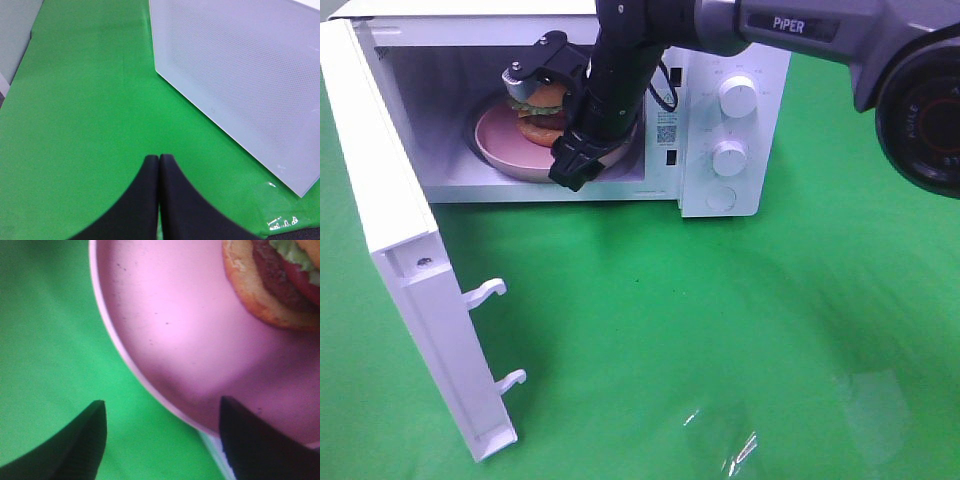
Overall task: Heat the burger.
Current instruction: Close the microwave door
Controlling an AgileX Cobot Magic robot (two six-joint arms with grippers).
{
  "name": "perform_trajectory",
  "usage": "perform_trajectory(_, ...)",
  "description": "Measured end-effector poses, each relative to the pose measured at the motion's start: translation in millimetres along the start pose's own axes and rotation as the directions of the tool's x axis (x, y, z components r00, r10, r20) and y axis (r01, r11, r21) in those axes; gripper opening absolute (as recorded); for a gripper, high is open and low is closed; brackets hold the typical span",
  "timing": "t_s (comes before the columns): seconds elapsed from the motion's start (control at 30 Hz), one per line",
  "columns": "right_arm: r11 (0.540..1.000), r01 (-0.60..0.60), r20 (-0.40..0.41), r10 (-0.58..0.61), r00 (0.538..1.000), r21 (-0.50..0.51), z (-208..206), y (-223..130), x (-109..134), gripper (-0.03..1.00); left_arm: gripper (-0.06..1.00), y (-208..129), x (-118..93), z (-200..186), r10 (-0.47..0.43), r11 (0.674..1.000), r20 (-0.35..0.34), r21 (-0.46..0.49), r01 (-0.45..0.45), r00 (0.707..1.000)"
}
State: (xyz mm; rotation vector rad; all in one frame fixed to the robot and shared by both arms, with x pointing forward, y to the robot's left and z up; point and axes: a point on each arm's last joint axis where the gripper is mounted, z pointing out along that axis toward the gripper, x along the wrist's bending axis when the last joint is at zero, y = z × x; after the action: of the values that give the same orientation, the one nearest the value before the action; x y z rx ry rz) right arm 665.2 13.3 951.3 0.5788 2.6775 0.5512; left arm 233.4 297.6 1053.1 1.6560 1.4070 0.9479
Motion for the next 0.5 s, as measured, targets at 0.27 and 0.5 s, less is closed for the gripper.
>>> perform_trajectory(0.27, 0.991, -0.135, -0.052, 0.136, 0.989, 0.025, -6.5, 1.9, 8.0, 0.61, 0.0, 0.0, 0.0, 0.0, 0.0, 1.0, 0.0, 0.0, 0.0, 1.0)
perform_trajectory(0.5, 0.977, -0.186, -0.084, 0.195, 0.977, 0.102, -17.9, -2.7, 9.3, 0.61, 0.0, 0.0, 0.0, 0.0, 0.0, 1.0, 0.0, 0.0, 0.0, 1.0)
